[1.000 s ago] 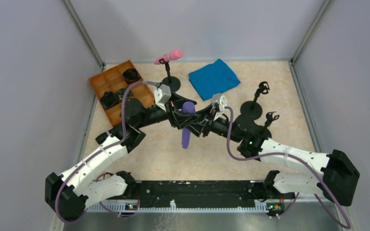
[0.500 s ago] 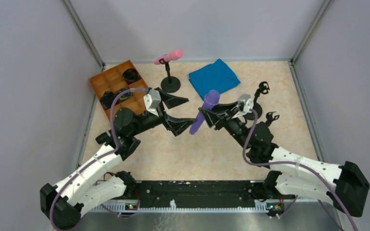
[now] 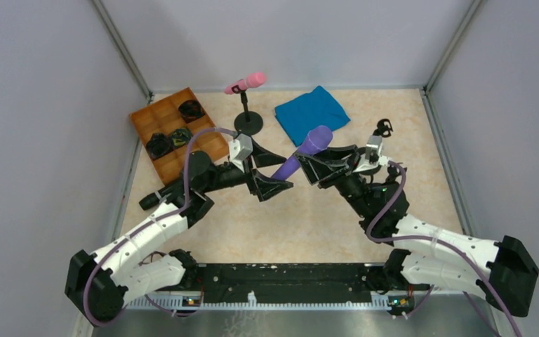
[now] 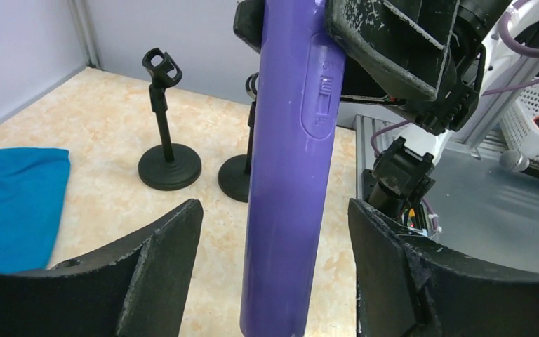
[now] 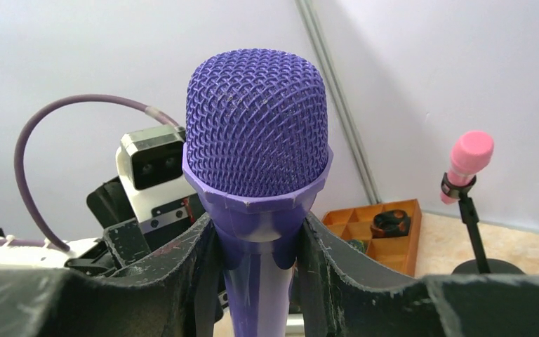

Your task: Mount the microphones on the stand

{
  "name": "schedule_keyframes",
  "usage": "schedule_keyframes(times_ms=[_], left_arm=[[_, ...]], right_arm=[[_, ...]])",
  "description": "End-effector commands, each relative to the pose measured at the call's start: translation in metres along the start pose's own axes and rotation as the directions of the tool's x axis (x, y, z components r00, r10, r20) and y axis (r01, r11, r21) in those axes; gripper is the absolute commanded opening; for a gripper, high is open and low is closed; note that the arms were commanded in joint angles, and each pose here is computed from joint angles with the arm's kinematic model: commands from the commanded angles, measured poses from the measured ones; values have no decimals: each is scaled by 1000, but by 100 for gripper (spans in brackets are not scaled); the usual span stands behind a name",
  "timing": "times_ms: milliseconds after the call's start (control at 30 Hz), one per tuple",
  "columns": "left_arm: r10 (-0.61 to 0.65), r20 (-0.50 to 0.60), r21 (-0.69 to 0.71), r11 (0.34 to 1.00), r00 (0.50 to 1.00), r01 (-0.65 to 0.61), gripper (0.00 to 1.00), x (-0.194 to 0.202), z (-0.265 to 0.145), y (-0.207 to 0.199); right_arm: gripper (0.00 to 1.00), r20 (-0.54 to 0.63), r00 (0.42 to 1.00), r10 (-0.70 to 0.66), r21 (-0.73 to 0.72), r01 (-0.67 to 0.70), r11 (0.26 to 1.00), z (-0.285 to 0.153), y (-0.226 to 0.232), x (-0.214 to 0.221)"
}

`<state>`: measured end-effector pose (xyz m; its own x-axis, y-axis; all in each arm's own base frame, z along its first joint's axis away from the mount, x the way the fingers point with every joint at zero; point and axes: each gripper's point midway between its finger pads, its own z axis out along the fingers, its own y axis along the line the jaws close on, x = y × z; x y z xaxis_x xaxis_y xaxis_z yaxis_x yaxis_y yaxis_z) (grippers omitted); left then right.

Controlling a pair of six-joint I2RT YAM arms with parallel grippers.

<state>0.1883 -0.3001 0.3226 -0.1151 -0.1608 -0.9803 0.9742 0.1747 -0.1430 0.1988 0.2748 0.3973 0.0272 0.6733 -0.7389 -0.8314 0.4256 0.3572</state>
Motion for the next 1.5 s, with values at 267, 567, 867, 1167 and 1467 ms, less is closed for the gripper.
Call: schedule_keyframes(times_ms=[267, 567, 867, 1167, 1467], left_arm=[[33, -2, 148, 988, 999, -33, 26, -2, 8, -18], [43, -10, 150, 988, 999, -41, 0, -3, 9, -17], [47, -10, 141, 989, 999, -45, 0, -3, 8, -16], [39, -3, 61, 997, 999, -39, 70, -3, 9, -2], [56, 100, -288, 957, 993, -25, 99, -20, 3, 57]], right_arm=[[0, 92, 991, 95, -129, -83, 988, 18, 31, -32], [49, 32, 999, 36, -109, -33, 993, 16, 24, -15], [47, 40, 999, 21, -114, -16, 993, 16, 26, -19], [0, 33, 999, -28, -79, 30, 996, 13, 20, -21], [0, -83, 890, -449, 316, 450, 835, -27, -49, -88]])
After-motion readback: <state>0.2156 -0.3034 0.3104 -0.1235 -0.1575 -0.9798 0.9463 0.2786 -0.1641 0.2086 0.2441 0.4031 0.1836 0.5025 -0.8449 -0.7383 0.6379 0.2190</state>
